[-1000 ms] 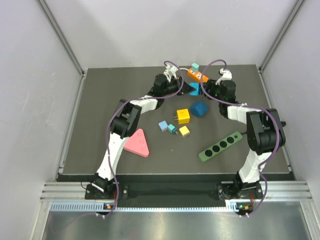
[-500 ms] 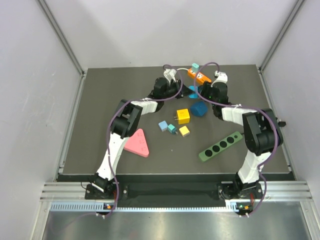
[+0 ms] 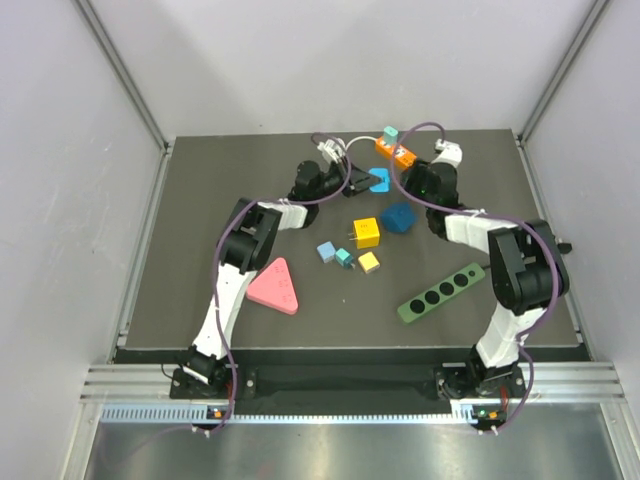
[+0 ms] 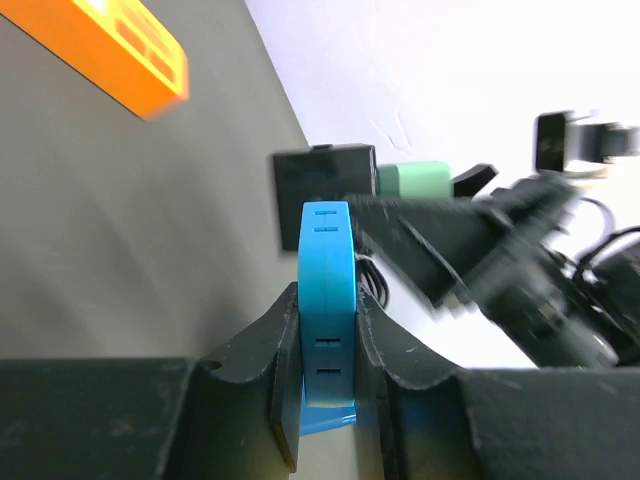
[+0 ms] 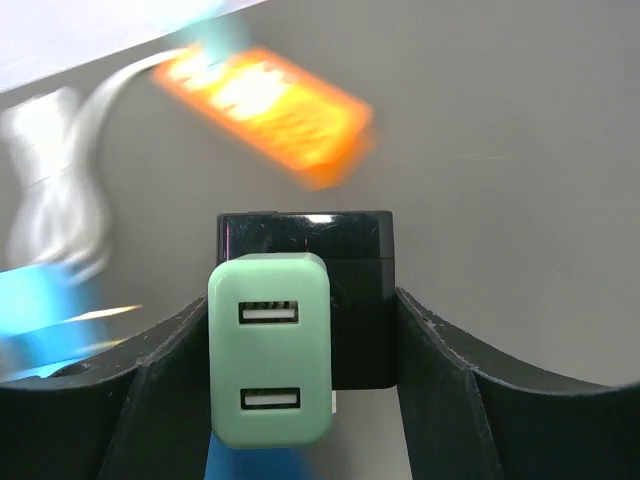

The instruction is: Pull the plug off the socket

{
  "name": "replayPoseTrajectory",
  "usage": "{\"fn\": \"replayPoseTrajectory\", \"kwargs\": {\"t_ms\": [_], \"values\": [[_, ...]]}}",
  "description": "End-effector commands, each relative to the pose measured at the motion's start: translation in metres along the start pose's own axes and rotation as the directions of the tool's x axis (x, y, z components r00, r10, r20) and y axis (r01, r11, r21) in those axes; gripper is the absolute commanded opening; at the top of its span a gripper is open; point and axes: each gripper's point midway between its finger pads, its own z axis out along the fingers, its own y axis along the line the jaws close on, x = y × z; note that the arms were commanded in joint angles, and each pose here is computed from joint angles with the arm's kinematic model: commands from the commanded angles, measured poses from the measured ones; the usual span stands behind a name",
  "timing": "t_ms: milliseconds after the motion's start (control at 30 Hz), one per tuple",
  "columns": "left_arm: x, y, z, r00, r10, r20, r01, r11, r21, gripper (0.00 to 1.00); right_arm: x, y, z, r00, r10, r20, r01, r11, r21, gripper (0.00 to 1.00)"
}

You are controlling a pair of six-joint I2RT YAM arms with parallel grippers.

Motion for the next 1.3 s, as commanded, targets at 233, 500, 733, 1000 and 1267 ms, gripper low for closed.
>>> {"fn": "replayPoseTrajectory", "kwargs": {"t_ms": [233,500,733,1000,1267], "values": [[-0.061,-0.015,-0.036,0.941,0.335,0.051,-0.323,0.931,-0.169,0.00,-0.060,-0.074,-0.009,0.981,-0.005,0.195,-0.050,0.961,0.273,0.00],[-0.034,0.017,-0.061,0.997,0.079,0.025,-0.069,0.961,-0.269,0.00,-0.063,-0.066,-0.001,0.982,0.019,0.190,-0.060,0.975,0.212,0.00],[-0.024,0.023,-0.096,0.994,0.088,0.063,-0.053,0.901,-0.431,0.12,-0.064,-0.056,-0.001,0.981,0.033,0.189,-0.063,0.986,0.154,0.00],[-0.006,0.021,-0.118,0.995,0.097,0.032,-0.070,0.873,-0.483,0.50,-0.070,-0.041,-0.004,0.980,0.039,0.193,-0.054,0.996,0.074,0.00],[-0.014,0.007,-0.140,0.982,0.188,0.006,-0.150,0.799,-0.582,0.79,-0.066,-0.019,0.004,0.989,0.038,0.142,-0.033,0.999,-0.036,0.00]]}}
